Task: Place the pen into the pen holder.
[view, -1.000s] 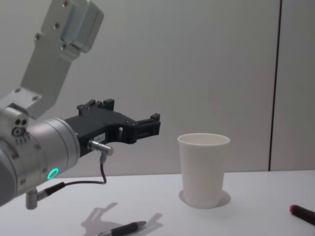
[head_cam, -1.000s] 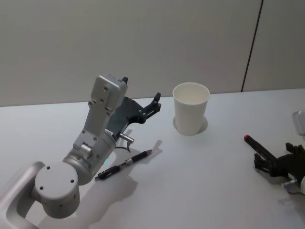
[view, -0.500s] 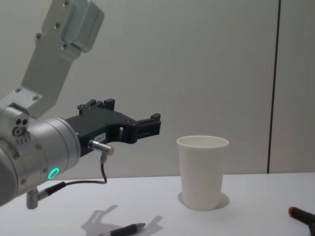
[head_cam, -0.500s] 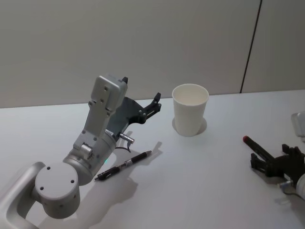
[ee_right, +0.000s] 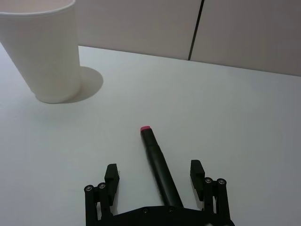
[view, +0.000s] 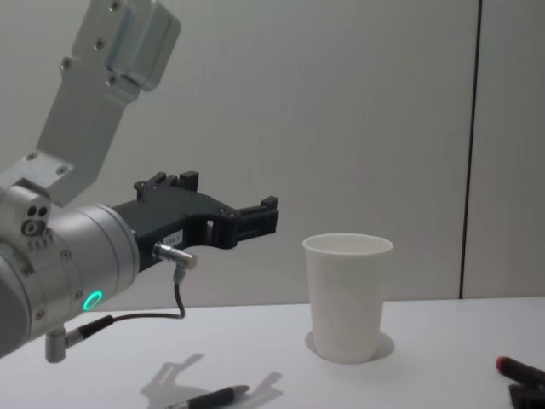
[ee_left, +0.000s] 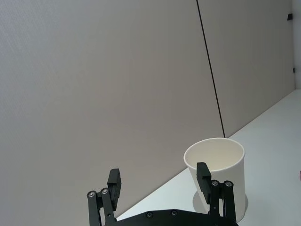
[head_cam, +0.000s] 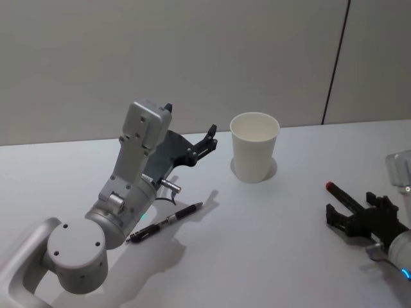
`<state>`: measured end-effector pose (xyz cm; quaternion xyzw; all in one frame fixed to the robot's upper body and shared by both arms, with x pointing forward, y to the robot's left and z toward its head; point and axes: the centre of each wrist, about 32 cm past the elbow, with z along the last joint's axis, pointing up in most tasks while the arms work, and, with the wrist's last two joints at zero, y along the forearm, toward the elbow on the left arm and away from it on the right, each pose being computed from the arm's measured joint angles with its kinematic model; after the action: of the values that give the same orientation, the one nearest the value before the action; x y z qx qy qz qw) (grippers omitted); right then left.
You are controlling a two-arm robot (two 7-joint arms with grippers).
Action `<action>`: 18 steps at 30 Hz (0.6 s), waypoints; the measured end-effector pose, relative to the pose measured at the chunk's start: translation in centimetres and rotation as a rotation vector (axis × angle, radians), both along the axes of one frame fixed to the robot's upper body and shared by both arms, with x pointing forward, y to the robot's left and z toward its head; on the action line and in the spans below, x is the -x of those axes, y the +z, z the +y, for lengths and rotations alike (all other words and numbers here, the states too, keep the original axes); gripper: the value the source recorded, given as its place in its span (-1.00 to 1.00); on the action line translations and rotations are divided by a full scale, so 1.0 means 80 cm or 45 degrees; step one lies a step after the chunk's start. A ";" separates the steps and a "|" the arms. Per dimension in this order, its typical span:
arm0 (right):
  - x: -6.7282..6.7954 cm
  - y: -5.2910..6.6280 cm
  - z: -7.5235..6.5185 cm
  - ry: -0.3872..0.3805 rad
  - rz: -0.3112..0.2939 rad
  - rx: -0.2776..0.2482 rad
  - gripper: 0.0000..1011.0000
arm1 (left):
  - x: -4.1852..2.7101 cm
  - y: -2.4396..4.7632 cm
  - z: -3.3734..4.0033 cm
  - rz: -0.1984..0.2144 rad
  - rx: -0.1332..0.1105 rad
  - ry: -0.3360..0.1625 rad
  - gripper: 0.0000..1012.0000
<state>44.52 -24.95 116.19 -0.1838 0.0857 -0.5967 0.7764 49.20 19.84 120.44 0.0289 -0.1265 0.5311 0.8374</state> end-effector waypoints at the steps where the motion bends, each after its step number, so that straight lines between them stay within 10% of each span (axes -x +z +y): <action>1: 0.000 -0.001 0.000 0.004 -0.005 -0.005 0.98 | 0.0000 0.0000 0.0000 0.000 0.000 0.000 0.98; 18: -0.003 -0.002 0.003 0.018 -0.030 -0.028 0.98 | 0.0000 0.0000 0.0000 0.000 0.000 0.000 0.98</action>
<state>44.77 -24.72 116.04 -0.1688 0.0817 -0.5923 0.7836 49.20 19.84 120.44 0.0288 -0.1264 0.5311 0.8373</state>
